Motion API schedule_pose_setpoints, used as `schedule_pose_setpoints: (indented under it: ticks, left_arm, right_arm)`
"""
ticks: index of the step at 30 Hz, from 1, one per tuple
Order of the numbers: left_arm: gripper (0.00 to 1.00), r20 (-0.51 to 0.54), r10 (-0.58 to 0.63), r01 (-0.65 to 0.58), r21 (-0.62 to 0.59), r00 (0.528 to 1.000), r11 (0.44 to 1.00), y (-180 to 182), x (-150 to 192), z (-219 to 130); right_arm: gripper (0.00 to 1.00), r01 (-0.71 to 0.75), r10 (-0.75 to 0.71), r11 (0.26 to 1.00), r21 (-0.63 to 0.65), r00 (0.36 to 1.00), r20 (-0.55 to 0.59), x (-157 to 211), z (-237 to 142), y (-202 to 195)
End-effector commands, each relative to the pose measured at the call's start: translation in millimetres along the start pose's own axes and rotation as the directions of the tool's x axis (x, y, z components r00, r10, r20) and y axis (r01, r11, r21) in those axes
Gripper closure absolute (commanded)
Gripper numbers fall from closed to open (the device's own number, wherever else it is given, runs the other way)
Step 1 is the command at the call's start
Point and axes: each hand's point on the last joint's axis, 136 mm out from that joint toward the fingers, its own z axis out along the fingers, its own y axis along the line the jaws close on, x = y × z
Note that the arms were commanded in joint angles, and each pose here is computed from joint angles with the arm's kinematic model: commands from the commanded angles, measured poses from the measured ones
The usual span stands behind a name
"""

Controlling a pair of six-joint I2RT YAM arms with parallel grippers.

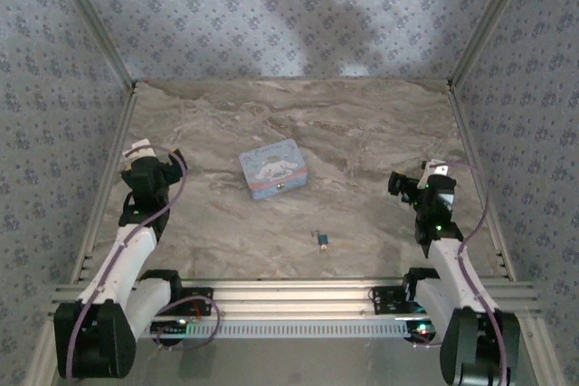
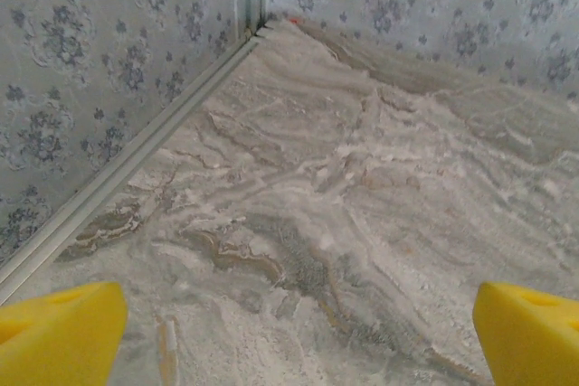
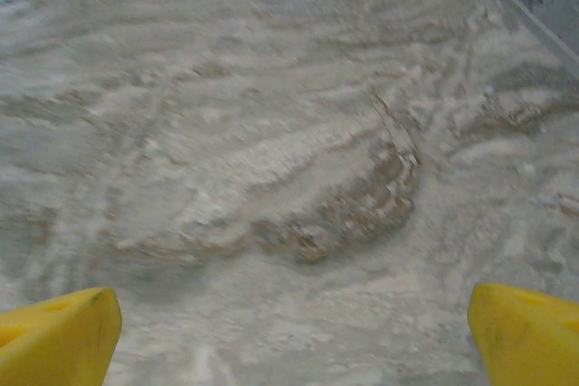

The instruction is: Unlock a padlock with a key

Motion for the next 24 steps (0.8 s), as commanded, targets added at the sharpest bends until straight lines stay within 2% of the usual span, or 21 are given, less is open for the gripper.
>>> schedule_pose_setpoints:
  ticks: [1,5,13,20,24]
  left_arm:
    - [0.02,0.044,0.034,-0.034,-0.008,0.998,0.999,-0.3,-4.7,8.4]
    - [0.02,0.025,0.062,-0.062,0.018,0.998,0.998,-5.4,11.5,19.3]
    - [0.02,0.037,0.14,-0.143,0.097,0.989,0.985,-22.1,27.4,36.0]
    - [0.02,0.063,0.222,-0.23,0.179,0.973,0.957,-39.7,44.3,53.0]
    - [0.02,0.077,0.238,-0.25,0.224,0.968,0.942,-48.9,48.2,58.7]
  right_arm:
    - [0.0,0.042,-0.044,0.999,0.011,0.984,0.174,-36.1,7.9,-3.3]
    - [0.0,0.066,-0.058,0.997,-0.029,0.975,0.215,-37.5,20.6,4.0]
    - [0.0,0.133,-0.107,0.985,-0.107,0.97,0.217,-32.7,49.9,19.6]
    - [0.0,0.141,-0.113,0.978,-0.151,0.977,0.18,-15.5,75.5,24.8]
    - [0.0,0.168,-0.16,0.981,-0.098,0.984,0.082,-10.5,89.4,25.9]
